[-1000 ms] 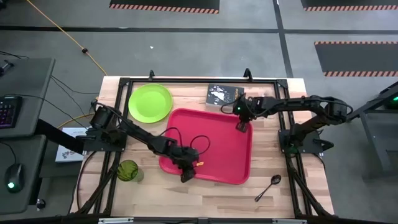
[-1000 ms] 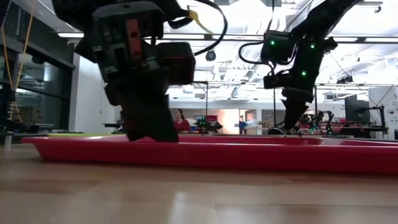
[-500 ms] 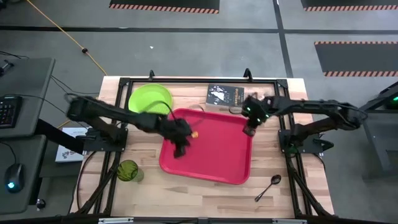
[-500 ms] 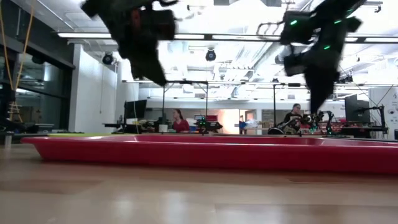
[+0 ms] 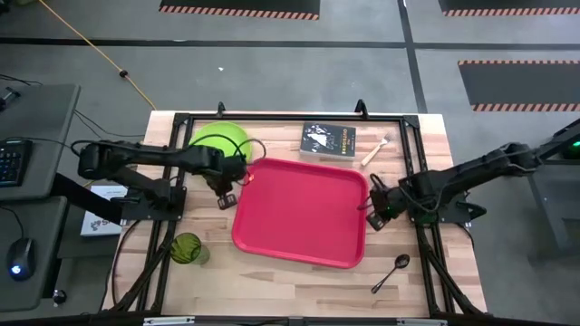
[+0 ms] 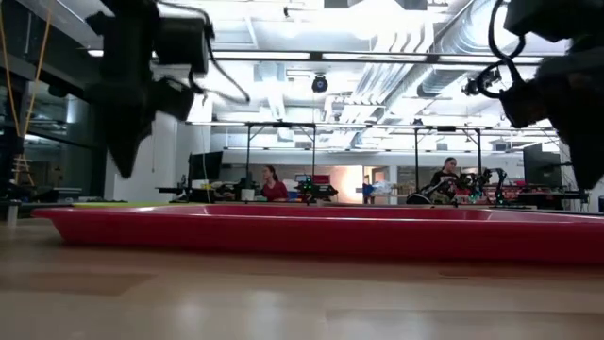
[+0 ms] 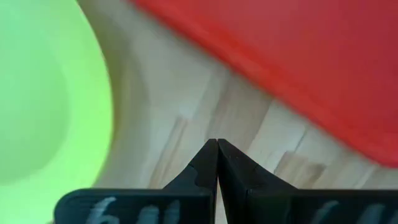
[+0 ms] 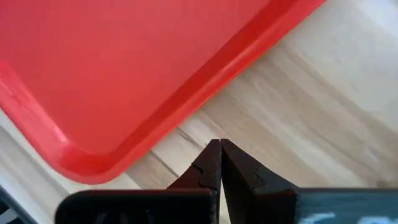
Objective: Pick and place plate/cup/fork/spoon on tray
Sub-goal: Adjust the red serving tray
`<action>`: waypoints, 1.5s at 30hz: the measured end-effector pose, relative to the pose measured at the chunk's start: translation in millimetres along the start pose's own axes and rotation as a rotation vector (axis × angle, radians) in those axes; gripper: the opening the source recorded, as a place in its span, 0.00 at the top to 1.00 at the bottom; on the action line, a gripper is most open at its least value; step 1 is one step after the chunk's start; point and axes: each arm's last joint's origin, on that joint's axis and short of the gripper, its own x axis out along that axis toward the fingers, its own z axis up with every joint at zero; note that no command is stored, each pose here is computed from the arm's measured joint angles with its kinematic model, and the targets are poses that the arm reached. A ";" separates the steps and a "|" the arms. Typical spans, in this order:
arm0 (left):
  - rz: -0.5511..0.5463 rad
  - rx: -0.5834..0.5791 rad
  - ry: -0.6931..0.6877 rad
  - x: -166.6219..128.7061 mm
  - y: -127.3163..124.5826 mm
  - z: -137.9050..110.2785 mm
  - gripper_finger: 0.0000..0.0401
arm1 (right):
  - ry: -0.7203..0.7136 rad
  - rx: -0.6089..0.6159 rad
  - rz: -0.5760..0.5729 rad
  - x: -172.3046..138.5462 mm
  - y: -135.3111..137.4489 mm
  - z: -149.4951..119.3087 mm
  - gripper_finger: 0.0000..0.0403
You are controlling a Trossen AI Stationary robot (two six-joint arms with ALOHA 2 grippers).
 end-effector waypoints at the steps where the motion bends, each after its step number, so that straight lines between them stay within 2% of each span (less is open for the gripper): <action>1: -0.006 0.002 0.013 4.6 -0.4 0.1 1.00 | -0.002 0.003 -0.013 2.7 1.8 -1.5 1.00; 8: -0.037 0.083 0.074 32.3 -8.3 6.7 1.00 | 0.015 -0.003 -0.084 26.4 11.2 -1.7 1.00; 13: -0.038 0.109 0.096 47.4 -15.2 11.7 1.00 | 0.008 -0.008 -0.080 37.7 17.0 1.4 1.00; 19: -0.131 0.114 0.084 58.2 -30.0 17.3 1.00 | -0.019 -0.008 -0.137 42.9 14.9 2.5 1.00; 30: -0.205 0.085 0.109 58.8 -60.2 7.3 1.00 | -0.082 -0.006 -0.184 41.4 8.3 13.6 1.00; 37: -0.215 0.089 0.109 58.3 -74.1 1.5 1.00 | -0.081 -0.015 -0.187 41.0 5.8 18.7 1.00; 40: -0.198 0.091 0.118 58.0 -74.4 -0.3 1.00 | -0.075 -0.025 -0.189 40.4 5.4 18.6 1.00; 45: -0.132 0.101 0.237 51.2 -62.2 -4.4 1.00 | -0.024 -0.064 -0.246 30.7 2.9 15.9 1.00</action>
